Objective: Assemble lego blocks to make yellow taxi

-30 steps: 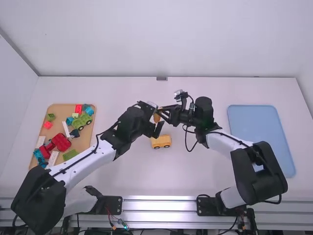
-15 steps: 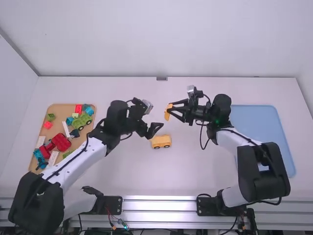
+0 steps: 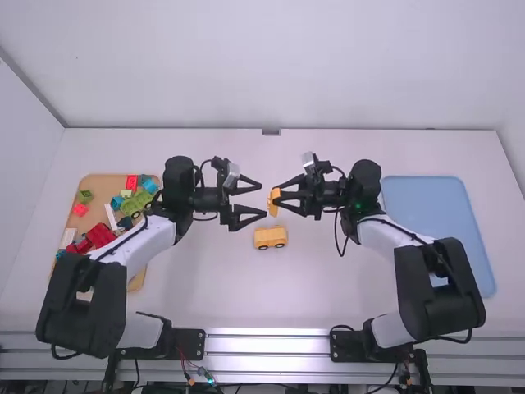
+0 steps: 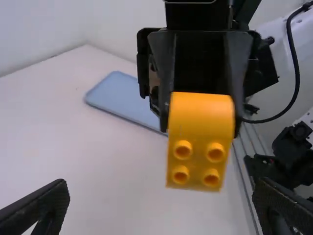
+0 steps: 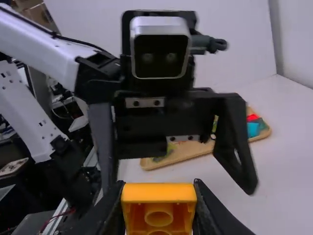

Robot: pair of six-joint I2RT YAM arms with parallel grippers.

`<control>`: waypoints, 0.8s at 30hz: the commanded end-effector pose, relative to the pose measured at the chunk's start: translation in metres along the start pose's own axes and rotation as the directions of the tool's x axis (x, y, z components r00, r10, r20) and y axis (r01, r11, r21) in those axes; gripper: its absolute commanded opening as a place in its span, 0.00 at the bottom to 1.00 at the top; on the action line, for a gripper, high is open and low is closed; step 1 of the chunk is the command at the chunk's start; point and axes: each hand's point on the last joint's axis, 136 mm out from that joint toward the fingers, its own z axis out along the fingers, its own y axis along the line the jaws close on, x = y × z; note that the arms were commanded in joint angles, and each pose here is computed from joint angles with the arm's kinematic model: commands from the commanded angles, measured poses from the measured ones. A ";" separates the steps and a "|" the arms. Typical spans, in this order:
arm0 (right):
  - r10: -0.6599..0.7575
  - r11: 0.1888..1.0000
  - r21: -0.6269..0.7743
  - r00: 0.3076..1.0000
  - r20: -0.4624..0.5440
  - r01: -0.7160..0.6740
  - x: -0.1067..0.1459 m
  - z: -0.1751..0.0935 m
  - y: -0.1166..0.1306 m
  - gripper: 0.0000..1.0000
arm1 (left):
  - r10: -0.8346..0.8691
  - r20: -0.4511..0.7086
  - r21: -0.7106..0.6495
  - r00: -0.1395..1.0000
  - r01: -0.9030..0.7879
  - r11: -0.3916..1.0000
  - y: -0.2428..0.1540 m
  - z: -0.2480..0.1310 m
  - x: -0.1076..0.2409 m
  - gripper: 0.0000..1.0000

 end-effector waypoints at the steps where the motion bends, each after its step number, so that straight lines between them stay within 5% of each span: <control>1: -0.026 0.999 -0.025 1.000 -0.005 0.026 -0.006 0.005 0.002 0.17 | -0.030 -0.004 0.063 1.000 0.030 0.998 -0.009 0.003 0.003 0.99; 9: -0.043 0.999 -0.022 0.999 0.000 0.043 -0.010 0.009 0.001 0.17 | -0.004 -0.001 0.117 1.000 0.004 0.993 -0.018 0.004 0.002 0.88; 24: -0.034 0.999 0.013 0.999 0.012 0.034 -0.011 0.009 -0.005 0.16 | 0.009 0.001 0.131 1.000 -0.009 0.991 -0.021 0.006 0.001 0.89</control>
